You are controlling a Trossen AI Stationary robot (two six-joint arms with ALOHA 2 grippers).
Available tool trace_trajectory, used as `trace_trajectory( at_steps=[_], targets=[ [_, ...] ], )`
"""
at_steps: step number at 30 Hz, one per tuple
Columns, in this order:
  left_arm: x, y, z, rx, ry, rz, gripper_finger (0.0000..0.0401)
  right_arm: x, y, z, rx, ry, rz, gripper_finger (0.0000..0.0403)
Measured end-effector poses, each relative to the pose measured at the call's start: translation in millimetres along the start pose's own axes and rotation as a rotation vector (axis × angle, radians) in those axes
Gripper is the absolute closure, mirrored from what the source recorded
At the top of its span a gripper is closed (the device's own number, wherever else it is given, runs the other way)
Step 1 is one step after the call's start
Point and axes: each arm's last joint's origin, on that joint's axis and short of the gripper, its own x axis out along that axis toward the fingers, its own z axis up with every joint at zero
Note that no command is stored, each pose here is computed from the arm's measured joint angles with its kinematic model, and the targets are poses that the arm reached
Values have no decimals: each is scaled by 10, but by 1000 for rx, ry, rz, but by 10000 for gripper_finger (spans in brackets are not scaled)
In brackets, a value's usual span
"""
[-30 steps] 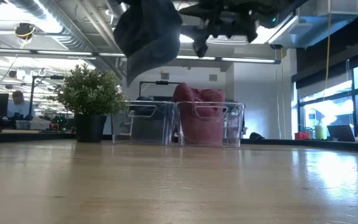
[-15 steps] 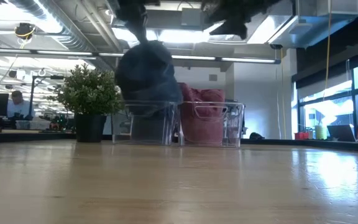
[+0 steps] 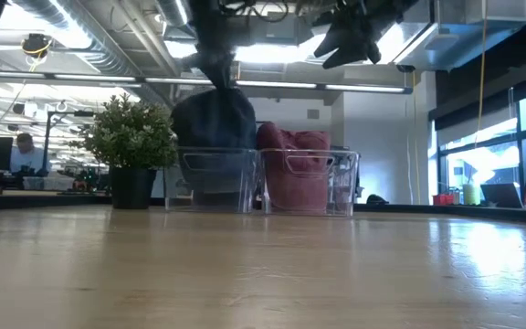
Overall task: Pick & Place hat
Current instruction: Put the black cap into the left transparent bin
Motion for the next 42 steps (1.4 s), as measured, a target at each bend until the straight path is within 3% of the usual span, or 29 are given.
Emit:
trace_trajectory(
  at_steps=[6, 17, 26, 42],
  targets=[
    [239, -38, 205, 169, 56, 90, 350, 0, 0, 0, 0, 0, 0, 189],
    [330, 63, 325, 274, 24, 201, 349, 1, -2, -20, 1, 20, -2, 189],
    [417, 94, 201, 73, -23, 78, 345, -1, -8, -63, 16, 65, -8, 189],
    [598, 314, -61, -6, -49, 7, 324, 0, -8, -64, 15, 65, -8, 189]
  ],
)
